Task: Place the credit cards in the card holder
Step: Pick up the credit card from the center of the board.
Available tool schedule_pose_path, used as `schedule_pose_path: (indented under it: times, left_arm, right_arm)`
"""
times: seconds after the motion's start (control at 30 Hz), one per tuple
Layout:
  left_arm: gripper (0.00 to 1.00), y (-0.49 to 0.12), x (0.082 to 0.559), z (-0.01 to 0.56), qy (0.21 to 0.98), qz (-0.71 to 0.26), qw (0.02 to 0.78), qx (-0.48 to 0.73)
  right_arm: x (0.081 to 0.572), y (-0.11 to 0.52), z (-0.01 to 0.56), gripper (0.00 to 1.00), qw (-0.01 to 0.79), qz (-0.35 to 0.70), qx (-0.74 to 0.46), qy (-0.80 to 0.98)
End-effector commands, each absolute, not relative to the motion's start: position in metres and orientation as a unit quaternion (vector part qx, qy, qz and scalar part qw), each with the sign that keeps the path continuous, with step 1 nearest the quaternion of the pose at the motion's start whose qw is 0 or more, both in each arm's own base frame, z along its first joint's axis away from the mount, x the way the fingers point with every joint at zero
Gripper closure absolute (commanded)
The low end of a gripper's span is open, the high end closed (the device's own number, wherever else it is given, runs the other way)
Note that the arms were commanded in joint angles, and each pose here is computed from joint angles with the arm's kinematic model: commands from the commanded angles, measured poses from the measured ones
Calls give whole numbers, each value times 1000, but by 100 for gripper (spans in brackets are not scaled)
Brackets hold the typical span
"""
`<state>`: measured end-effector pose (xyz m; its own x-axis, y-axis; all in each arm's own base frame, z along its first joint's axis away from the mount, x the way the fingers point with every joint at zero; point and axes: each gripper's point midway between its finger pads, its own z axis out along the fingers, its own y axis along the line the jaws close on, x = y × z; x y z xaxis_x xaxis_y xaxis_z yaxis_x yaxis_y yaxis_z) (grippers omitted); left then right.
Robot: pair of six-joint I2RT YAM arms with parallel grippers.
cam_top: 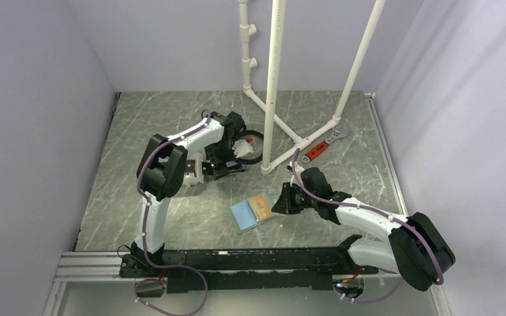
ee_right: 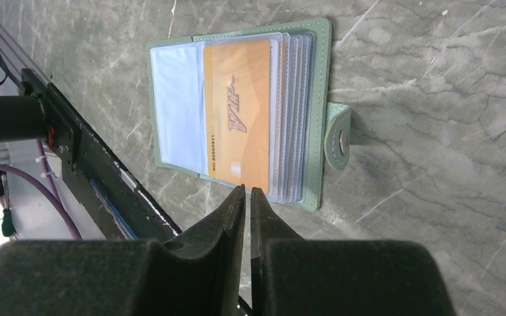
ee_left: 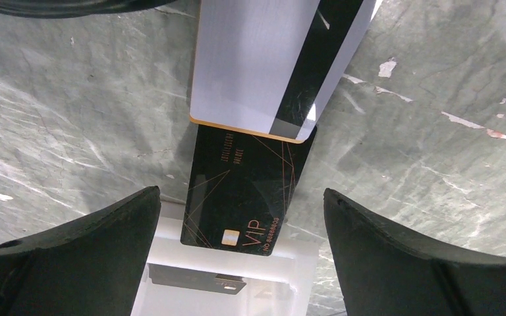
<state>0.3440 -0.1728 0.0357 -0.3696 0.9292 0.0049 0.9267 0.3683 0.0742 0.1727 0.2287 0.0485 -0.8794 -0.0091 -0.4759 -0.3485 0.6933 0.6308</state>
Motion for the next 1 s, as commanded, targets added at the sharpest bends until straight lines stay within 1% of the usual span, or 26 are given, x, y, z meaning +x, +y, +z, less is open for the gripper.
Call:
schedule_pose_path:
  times: [0.0,0.47,0.63,0.77,0.83,0.9,0.97]
  left_arm:
    - [1,-172,355,35,821,38,28,569]
    - [1,-158,352,19,818,58,16,572]
    - [4,-153,350,17,813,65,17,578]
    - [10,-152,350,18,812,68,19,579]
    - [17,-151,352,20,810,73,21,581]
    - [21,-151,353,24,810,76,26,581]
    - [28,-154,353,28,807,75,31,584]
  right_arm:
    - [174,235,58,90,235,396,-108,881]
    - [174,235,61,90,237,399,-106,879]
    - [173,235,61,90,236,400,-107,879]
    - [173,235,61,90,237,401,-107,879]
    - [173,235,61,90,237,401,-107,879]
    - [173,235,61,90,237,400,-106,879]
    - [173,235,61,90,238,400,-105,879]
